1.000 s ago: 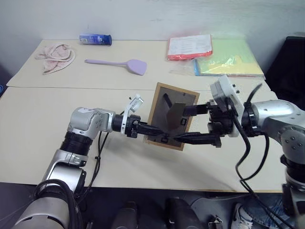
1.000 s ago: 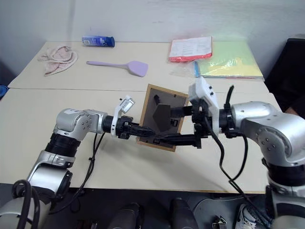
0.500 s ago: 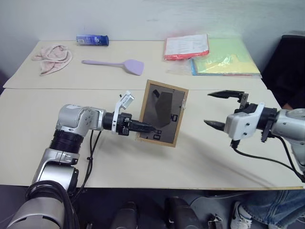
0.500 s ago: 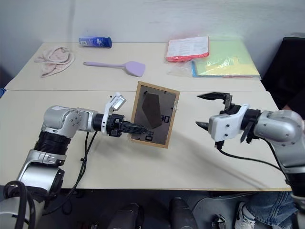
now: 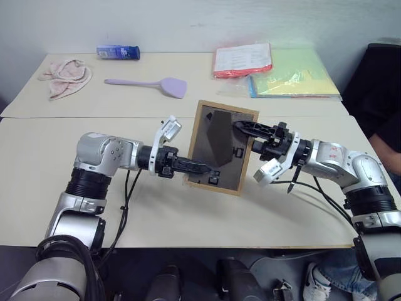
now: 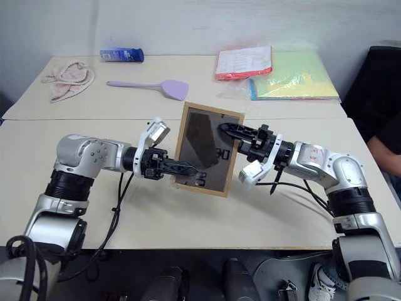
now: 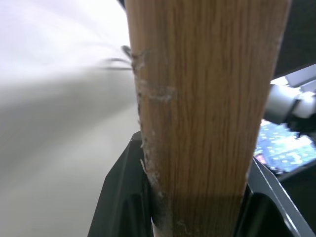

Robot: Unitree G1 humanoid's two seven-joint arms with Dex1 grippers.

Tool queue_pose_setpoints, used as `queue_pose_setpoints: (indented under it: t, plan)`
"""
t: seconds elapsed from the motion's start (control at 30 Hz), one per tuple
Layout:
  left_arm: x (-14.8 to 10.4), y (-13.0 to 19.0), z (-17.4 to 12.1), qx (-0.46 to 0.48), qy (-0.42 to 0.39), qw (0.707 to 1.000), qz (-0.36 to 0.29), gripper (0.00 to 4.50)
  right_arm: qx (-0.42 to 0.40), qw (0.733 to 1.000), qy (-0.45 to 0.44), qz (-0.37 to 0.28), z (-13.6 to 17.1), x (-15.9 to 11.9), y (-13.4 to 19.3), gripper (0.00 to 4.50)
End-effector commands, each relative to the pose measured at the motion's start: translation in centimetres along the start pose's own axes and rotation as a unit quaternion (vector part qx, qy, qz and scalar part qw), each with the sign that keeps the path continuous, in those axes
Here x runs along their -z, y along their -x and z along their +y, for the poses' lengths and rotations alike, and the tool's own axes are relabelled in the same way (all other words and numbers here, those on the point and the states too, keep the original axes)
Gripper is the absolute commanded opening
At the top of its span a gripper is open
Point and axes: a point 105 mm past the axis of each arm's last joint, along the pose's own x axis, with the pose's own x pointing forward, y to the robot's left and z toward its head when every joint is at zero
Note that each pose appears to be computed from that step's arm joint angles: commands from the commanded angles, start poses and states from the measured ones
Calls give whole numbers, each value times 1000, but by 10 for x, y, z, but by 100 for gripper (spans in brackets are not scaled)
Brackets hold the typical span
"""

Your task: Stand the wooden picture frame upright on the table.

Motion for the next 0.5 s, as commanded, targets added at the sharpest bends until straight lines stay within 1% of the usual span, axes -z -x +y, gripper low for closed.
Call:
queue_pose_setpoints:
  t: [0.03, 0.07, 0.13, 0.17, 0.2, 0.23, 0.27, 0.4, 0.43, 0.5]
  plan:
    - [-10, 7, -3, -25, -42, 999, -7, 129, 36, 999, -3, -21, -13, -4, 5, 176]
    - [-10, 9, -1, -33, -44, 998, -10, 129, 38, 999, -7, -23, -14, -4, 6, 174]
    - [-11, 17, 3, -51, -50, 997, -21, 199, 40, 999, -19, -20, -14, -2, 7, 172]
    - [-12, 21, 2, -58, -57, 996, -25, 221, 41, 999, -26, -17, -14, -1, 8, 168]
    - [-13, 28, -1, -61, -68, 995, -32, 253, 41, 998, -35, -14, -13, 1, 8, 151]
    - [-13, 39, -7, -64, -81, 994, -42, 285, 41, 998, -48, -10, -13, 3, 8, 135]
    - [-14, 53, -12, -77, -106, 990, -55, 314, 40, 998, -55, -7, -12, 4, 8, 129]
    - [-19, 106, -35, -127, -158, 972, -121, 432, 37, 995, -92, -2, -9, 8, 8, 129]
    - [-18, 115, -43, -135, -178, 966, -127, 448, 37, 993, -111, 1, -7, 8, 8, 129]
    - [-2, 119, -66, -135, -230, 960, -88, 450, 42, 981, -188, 18, 2, 10, 6, 129]
